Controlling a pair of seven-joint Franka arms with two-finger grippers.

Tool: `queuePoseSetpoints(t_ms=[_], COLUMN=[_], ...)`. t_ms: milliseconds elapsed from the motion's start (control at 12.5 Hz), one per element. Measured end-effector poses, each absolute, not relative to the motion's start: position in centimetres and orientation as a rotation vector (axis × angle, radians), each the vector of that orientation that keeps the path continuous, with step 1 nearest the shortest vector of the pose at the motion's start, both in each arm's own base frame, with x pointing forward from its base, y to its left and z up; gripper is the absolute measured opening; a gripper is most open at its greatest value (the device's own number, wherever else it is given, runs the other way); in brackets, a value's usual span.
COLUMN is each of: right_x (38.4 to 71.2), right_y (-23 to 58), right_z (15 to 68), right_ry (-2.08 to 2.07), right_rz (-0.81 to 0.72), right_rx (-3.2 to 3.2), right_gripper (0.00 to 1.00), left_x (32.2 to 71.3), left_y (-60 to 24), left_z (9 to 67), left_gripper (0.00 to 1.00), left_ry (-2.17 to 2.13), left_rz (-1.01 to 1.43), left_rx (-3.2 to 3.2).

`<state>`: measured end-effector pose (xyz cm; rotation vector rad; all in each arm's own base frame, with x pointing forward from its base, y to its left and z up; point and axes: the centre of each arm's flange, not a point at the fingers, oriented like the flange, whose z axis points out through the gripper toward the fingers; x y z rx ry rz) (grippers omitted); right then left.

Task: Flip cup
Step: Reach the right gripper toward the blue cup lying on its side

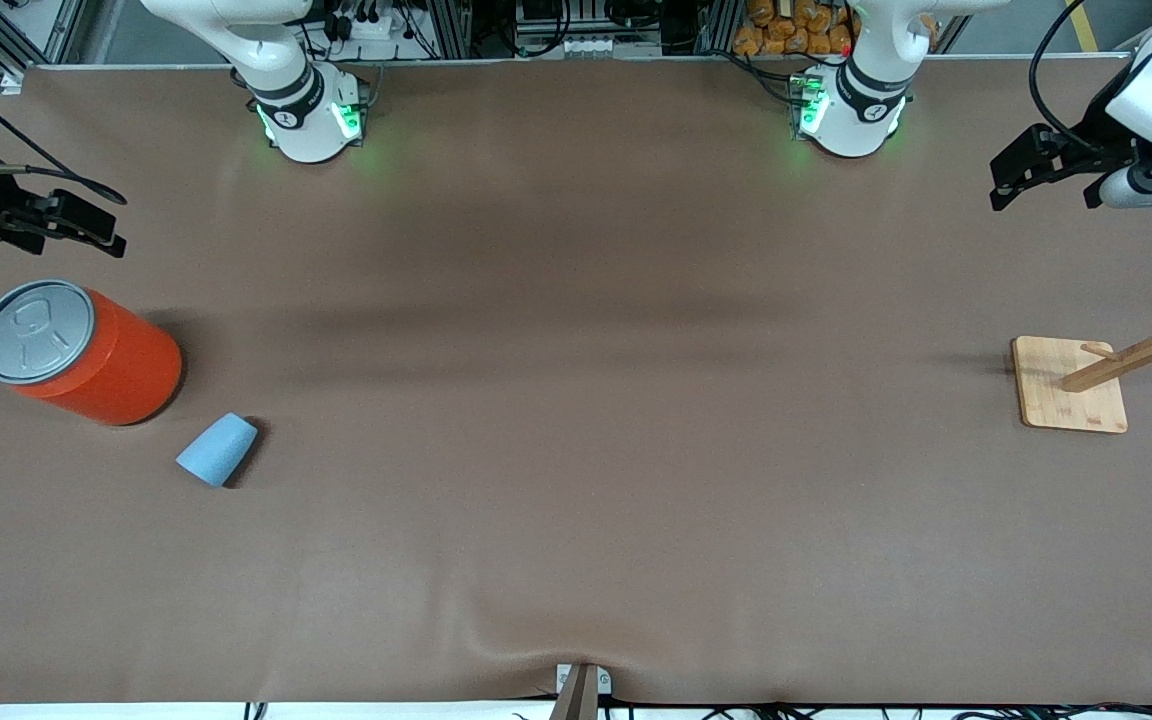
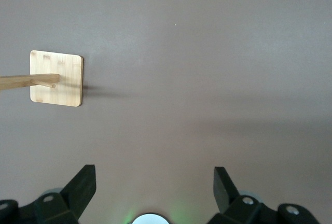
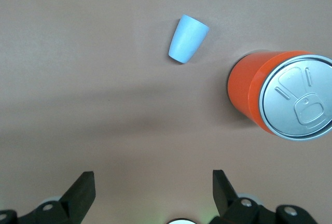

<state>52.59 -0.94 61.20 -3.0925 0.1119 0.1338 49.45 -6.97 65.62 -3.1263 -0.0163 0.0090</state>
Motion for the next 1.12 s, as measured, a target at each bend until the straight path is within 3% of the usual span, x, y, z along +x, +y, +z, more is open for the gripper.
queuePoseSetpoints(t_ms=[720, 960, 1120], right_x=[53.2, 57.8, 60.7], right_y=[-2.3, -5.4, -6.4], right_z=[60.2, 52.9, 45.9], right_ry=[0.15, 0.237, 0.26], right_rz=[0.116, 0.107, 0.178], right_rx=[-3.094, -3.093, -3.091], right_gripper=[1.0, 1.0, 1.0], left_x=[50.1, 51.0, 52.1], left_y=[-7.1, -7.2, -7.1], left_z=[65.5, 64.7, 63.8], left_gripper=[1.0, 1.0, 1.0], left_ry=[0.052, 0.053, 0.049], left_rz=[0.007, 0.002, -0.014], left_rx=[-3.128, -3.13, -3.134])
